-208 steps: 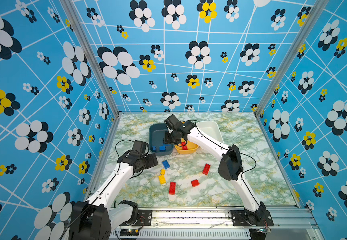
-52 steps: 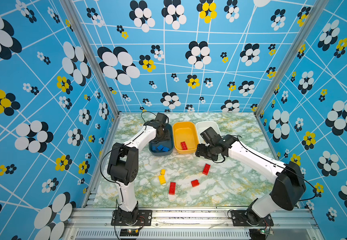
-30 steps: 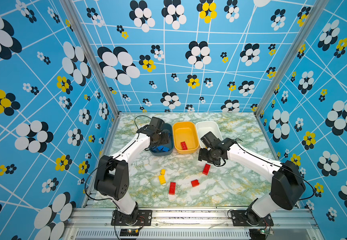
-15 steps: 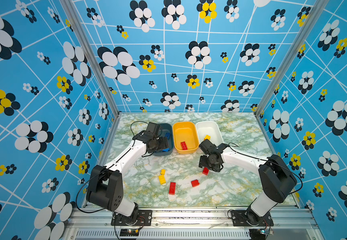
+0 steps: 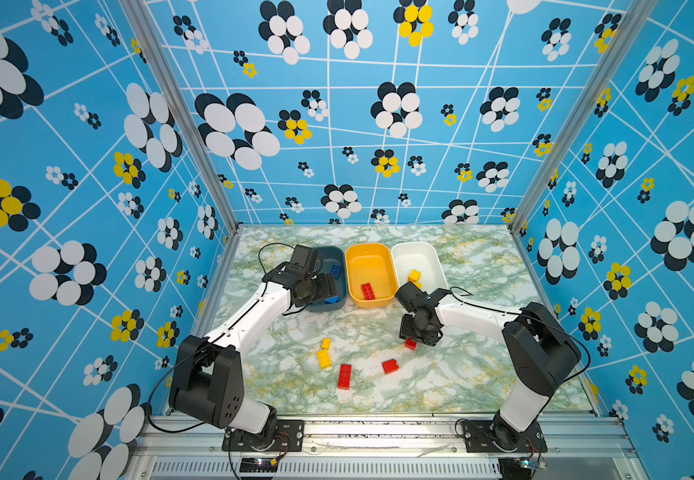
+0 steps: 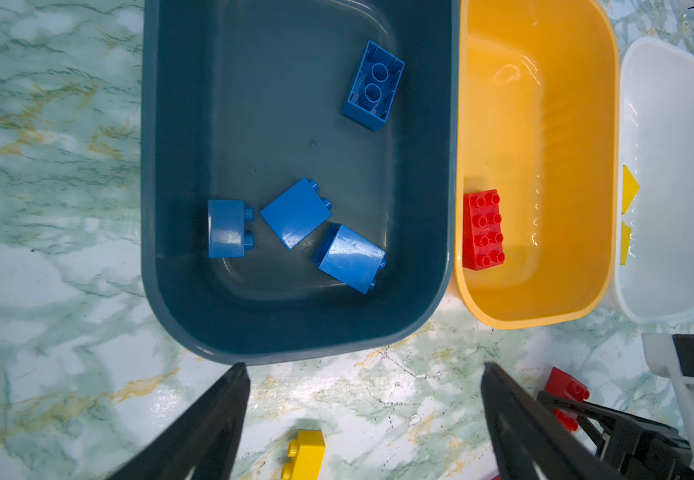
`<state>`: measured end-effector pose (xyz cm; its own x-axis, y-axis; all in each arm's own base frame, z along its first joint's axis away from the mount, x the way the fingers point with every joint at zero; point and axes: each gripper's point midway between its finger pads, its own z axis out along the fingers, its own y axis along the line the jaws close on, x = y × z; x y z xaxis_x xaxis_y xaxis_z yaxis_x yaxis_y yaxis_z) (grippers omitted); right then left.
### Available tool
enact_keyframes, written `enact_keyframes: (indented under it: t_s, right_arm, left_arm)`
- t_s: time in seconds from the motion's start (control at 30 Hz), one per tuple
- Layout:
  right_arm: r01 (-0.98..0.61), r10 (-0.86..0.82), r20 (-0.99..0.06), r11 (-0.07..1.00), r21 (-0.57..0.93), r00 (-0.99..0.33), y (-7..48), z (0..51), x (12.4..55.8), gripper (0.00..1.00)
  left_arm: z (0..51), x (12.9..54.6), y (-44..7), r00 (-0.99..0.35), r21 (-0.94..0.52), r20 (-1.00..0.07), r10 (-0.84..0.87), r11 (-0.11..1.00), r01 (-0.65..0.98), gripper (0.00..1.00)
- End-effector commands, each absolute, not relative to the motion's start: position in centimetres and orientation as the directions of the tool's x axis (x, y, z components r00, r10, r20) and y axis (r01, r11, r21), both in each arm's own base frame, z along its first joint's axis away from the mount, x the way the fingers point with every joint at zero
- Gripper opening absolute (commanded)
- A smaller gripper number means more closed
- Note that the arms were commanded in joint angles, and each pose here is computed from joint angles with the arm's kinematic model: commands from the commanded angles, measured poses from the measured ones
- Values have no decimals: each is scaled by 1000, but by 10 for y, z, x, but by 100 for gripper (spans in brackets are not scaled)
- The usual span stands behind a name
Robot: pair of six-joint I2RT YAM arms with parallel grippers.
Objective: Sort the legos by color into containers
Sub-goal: 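Lower right gripper onto a long red brick and grasp it, then carry the red brick over the yellow bin and open right gripper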
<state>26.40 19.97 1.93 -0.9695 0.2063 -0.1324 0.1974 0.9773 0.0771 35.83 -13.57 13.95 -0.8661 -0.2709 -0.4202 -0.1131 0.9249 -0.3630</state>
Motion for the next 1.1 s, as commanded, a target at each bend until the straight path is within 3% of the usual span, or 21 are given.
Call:
enact_keyframes:
  t_s: [0.0,0.23,0.4,0.67,1.07]
  right_arm:
    - [213,217,-118,976,44,-969,194,12,263,54]
    - [210,213,-114,977,39,-970,194,11,263,35]
    - [198,203,-129,979,52,-971,195,23,265,28]
    - [88,121,-218,984,155,-968,225,73,284,28]
    - [-133,-73,-377,982,136,-923,275,143,337,28]
  left_arm:
    - [146,356,-132,-858,-378,-428,-283,919,-115,89]
    - [144,354,-130,-858,-378,-426,-288,918,-120,89]
    - [141,350,-126,-858,-380,-421,-295,916,-129,89]
    - [136,344,-122,-858,-382,-413,-305,913,-140,90]
    - [133,330,-118,-858,-386,-405,-316,910,-153,91]
